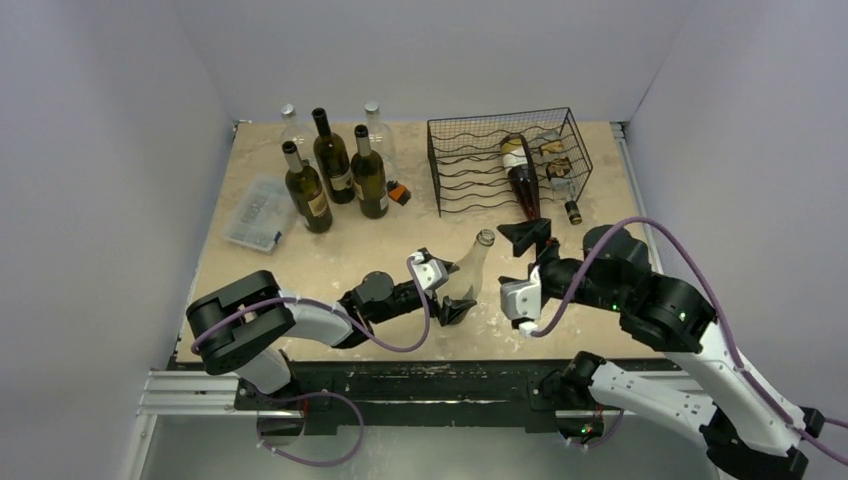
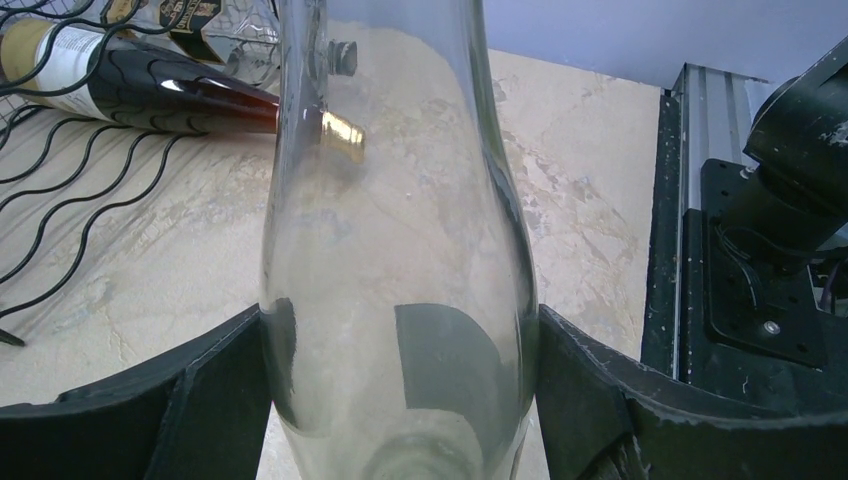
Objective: Take the wine bottle off the wine rack
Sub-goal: Pick up the wine bottle from the wine rack.
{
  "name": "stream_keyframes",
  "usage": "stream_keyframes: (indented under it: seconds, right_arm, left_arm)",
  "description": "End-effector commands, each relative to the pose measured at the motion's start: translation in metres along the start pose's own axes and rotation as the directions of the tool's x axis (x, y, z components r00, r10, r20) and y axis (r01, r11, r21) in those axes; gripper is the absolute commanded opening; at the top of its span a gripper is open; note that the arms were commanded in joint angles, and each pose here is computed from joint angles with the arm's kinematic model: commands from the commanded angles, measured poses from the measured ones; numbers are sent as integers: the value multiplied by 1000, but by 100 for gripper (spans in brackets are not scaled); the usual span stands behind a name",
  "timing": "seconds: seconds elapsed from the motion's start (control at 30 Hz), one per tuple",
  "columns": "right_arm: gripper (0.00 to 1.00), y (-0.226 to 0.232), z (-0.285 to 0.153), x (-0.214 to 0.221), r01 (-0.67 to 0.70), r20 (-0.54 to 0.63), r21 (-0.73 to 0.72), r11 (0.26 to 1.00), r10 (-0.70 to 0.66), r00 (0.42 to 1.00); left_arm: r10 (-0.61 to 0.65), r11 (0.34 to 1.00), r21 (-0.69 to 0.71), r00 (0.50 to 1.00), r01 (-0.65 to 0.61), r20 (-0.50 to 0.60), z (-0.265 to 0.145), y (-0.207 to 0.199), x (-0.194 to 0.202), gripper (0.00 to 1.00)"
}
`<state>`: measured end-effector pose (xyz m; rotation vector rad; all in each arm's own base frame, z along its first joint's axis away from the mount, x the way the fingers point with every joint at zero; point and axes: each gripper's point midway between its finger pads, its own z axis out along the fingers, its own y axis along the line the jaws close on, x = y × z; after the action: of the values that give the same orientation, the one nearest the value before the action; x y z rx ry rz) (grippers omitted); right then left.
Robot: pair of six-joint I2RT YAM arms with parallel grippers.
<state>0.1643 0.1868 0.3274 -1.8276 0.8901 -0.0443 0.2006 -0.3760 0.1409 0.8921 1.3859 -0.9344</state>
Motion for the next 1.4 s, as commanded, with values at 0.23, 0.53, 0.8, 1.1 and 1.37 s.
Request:
stream_keyframes:
  seconds: [0.23, 0.53, 0.8, 1.1, 1.37]
  right_arm:
    - [99, -14, 10, -15, -838, 364, 31, 545, 774, 518]
    - [99, 0, 39, -7, -951, 312, -164, 260, 929, 200]
    - [94, 6, 40, 1, -947, 351, -161, 277, 913, 207]
    - [85, -8, 49, 7, -952, 363, -158, 261, 912, 190]
    - [62, -24, 60, 10, -957, 349, -176, 230, 924, 158]
  left_arm:
    - [38, 998, -50, 999, -36, 21, -5, 2, -4, 0]
    - [-4, 996, -84, 1000, 6, 24, -9, 5, 5, 0]
    - [-26, 997, -75, 999, 28, 24, -1, 2, 6, 0]
    - [-34, 998, -60, 999, 35, 18, 6, -5, 4, 0]
    - [-38, 998, -49, 999, 38, 2, 10, -10, 5, 0]
